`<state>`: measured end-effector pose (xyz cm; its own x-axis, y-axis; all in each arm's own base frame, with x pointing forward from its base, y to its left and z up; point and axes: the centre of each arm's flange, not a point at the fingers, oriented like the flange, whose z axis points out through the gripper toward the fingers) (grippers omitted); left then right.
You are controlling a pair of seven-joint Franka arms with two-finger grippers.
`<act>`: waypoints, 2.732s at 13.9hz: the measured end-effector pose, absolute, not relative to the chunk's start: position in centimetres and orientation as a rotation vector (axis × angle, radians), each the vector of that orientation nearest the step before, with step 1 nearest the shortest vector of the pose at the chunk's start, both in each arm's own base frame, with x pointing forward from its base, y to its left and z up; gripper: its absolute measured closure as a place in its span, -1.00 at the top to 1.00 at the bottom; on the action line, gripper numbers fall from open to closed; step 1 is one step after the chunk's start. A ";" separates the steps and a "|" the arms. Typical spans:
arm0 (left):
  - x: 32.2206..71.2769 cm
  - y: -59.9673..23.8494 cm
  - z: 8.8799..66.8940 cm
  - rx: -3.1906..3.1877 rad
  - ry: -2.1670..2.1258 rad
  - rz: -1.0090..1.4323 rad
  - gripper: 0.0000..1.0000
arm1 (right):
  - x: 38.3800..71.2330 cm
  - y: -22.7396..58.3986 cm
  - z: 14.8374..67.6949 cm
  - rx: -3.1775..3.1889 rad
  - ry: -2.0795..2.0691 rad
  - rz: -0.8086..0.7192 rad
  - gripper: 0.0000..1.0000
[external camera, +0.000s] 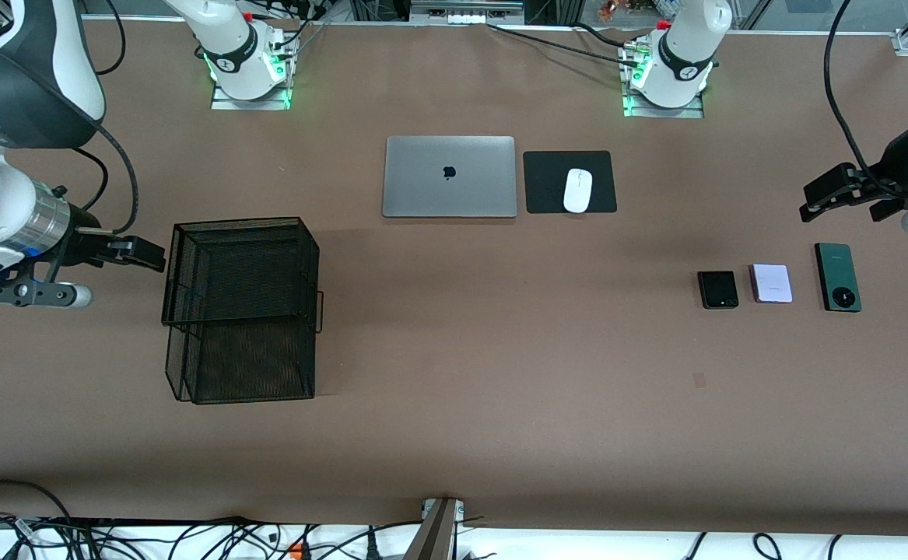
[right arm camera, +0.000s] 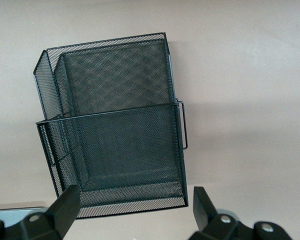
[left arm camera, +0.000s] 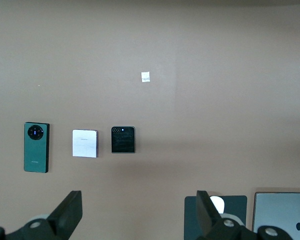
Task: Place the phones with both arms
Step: 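Move the left gripper over the black flip phone, then lower the left gripper and grasp the black flip phone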
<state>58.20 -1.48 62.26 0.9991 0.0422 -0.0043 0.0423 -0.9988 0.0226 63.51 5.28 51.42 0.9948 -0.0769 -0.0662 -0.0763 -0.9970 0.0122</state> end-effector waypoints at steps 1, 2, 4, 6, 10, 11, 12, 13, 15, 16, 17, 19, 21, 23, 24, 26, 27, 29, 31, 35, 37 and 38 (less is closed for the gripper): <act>58.2 -1.5 62.2 3.118 0.066 -0.008 1.00 | 63.5 5.2 51.4 3.128 -0.122 -0.108 1.00; 58.2 -1.4 62.2 3.118 0.068 -0.009 1.00 | 63.5 5.2 51.4 3.129 -0.122 -0.109 1.00; 58.2 -1.2 62.2 3.119 0.073 -0.010 1.00 | 63.5 5.3 51.5 3.133 -0.123 -0.108 1.00; 58.1 -1.2 62.2 3.119 0.074 -0.015 1.00 | 63.4 5.4 51.6 3.136 -0.122 -0.106 1.00; 58.0 -1.2 61.4 3.119 0.076 -0.058 1.00 | 63.3 5.5 52.2 3.137 -0.122 -0.095 1.00; 58.1 -1.0 60.8 3.119 0.081 -0.073 1.00 | 63.3 5.5 52.2 3.137 -0.122 -0.095 1.00; 58.3 -0.6 60.0 3.119 0.092 -0.084 1.00 | 63.3 5.5 52.2 3.137 -0.122 -0.095 1.00; 58.6 0.0 58.9 3.120 0.105 -0.083 1.00 | 63.3 5.5 52.2 3.137 -0.122 -0.095 1.00; 59.2 0.9 56.0 3.139 0.115 -0.069 1.00 | 63.2 5.5 52.2 3.137 -0.122 -0.097 1.00; 59.4 1.1 54.1 3.142 0.117 -0.067 1.00 | 63.2 5.4 52.2 3.136 -0.122 -0.098 1.00; 59.5 1.2 52.4 3.143 0.119 -0.071 1.00 | 63.2 5.5 52.1 3.136 -0.122 -0.099 1.00; 59.4 1.6 49.3 3.144 0.113 -0.075 1.00 | 63.2 5.5 52.1 3.136 -0.122 -0.100 1.00; 59.1 2.4 45.9 3.147 0.078 -0.046 1.00 | 63.2 5.4 52.1 3.136 -0.122 -0.104 1.00; 58.4 3.4 42.4 3.148 0.057 -0.010 1.00 | 63.0 5.4 52.0 3.133 -0.121 -0.127 1.00; 57.8 3.7 40.6 3.148 0.050 0.006 1.00 | 63.0 5.4 52.0 3.132 -0.121 -0.132 1.00; 56.6 3.6 37.4 3.149 0.046 0.043 1.00 | 63.0 5.4 52.0 3.132 -0.121 -0.133 1.00; 55.8 3.5 35.6 3.148 0.043 0.064 1.00 | 63.0 5.4 52.0 3.132 -0.121 -0.133 1.00; 54.0 3.3 32.4 3.148 0.038 0.071 1.00 | 63.0 5.5 52.0 3.132 -0.120 -0.134 1.00; 52.5 3.2 29.8 3.148 0.034 0.048 1.00 | 63.0 5.5 52.0 3.132 -0.119 -0.136 1.00; 51.9 3.8 25.6 3.168 -0.004 0.069 1.00 | 62.9 5.5 52.0 3.132 -0.118 -0.138 1.00; 51.9 4.4 23.1 3.168 0.005 0.079 1.00 | 62.9 5.5 52.0 3.132 -0.118 -0.138 1.00; 52.0 4.6 21.9 3.167 0.010 0.089 1.00 | 62.9 5.5 52.0 3.132 -0.119 -0.139 1.00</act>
